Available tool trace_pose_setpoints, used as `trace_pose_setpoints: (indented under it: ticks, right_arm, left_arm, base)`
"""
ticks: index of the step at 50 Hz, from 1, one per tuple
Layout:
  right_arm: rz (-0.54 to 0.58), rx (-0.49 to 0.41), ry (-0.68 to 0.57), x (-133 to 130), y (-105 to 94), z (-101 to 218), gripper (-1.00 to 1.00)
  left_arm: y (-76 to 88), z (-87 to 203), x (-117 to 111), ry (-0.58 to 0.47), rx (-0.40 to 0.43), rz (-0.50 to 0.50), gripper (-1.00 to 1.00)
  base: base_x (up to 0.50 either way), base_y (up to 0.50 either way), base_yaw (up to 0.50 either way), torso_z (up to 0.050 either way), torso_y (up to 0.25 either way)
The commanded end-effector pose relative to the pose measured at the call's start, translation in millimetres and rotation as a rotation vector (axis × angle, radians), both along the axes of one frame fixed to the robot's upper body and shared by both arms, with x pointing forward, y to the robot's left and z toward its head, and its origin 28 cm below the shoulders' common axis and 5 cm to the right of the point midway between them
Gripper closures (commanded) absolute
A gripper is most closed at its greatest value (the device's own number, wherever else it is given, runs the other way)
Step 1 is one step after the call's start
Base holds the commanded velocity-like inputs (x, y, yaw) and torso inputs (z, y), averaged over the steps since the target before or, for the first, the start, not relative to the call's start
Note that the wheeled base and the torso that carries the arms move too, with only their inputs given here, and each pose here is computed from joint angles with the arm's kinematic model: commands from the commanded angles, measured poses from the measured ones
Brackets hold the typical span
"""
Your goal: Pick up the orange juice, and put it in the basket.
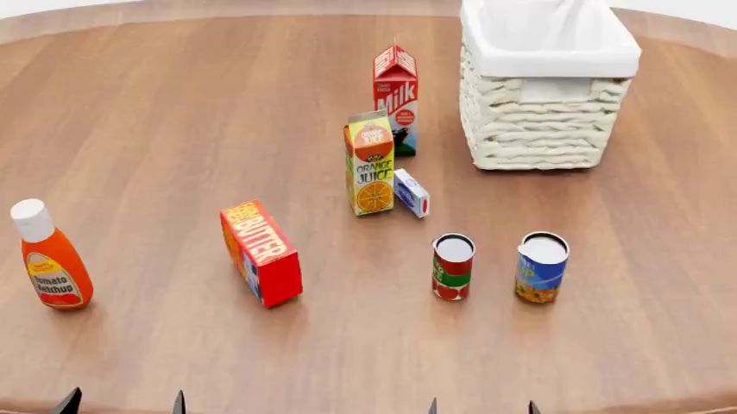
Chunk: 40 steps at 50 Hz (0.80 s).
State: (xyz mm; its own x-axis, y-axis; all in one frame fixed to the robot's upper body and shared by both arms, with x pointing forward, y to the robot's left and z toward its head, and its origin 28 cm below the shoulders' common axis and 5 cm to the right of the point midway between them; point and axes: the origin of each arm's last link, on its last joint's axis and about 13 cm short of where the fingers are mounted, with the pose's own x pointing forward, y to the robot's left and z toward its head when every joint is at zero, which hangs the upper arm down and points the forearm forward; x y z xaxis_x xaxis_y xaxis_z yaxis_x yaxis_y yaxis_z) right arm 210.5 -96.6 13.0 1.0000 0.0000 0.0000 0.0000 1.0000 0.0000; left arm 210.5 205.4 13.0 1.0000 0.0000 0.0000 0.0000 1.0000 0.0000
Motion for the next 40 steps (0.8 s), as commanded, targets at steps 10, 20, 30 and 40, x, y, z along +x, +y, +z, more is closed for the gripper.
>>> trace_pose_setpoints:
  ticks: [10, 20, 30, 40]
  right_arm:
    - [0.034, -0.079, -0.012, 6.2, 0.4, 11.7, -1.0]
    - [0.045, -0.099, -0.022, 11.9, -1.2, 18.4, -1.0]
    - [0.045, -0.096, -0.027, 11.2, -1.1, 21.5, -1.0]
    - [0.043, -0.082, -0.033, 10.7, -1.7, 23.0, -1.0]
  left_arm:
    - [0.0, 0.0, 0.0, 0.0, 0.0, 0.0, -1.0]
    - [0.0, 0.0, 0.0, 0.0, 0.0, 0.0, -1.0]
    - [0.0, 0.0, 0.0, 0.0, 0.0, 0.0, -1.0]
    - [0.0, 0.0, 0.0, 0.0, 0.0, 0.0, -1.0]
  base:
    - [0.0, 0.0, 0.0, 0.0, 0.0]
    - [0.12, 0.0, 0.0, 0.0, 0.0]
    - [0.23, 0.0, 0.0, 0.0, 0.0]
    - [0.23, 0.0, 0.0, 0.0, 0.0]
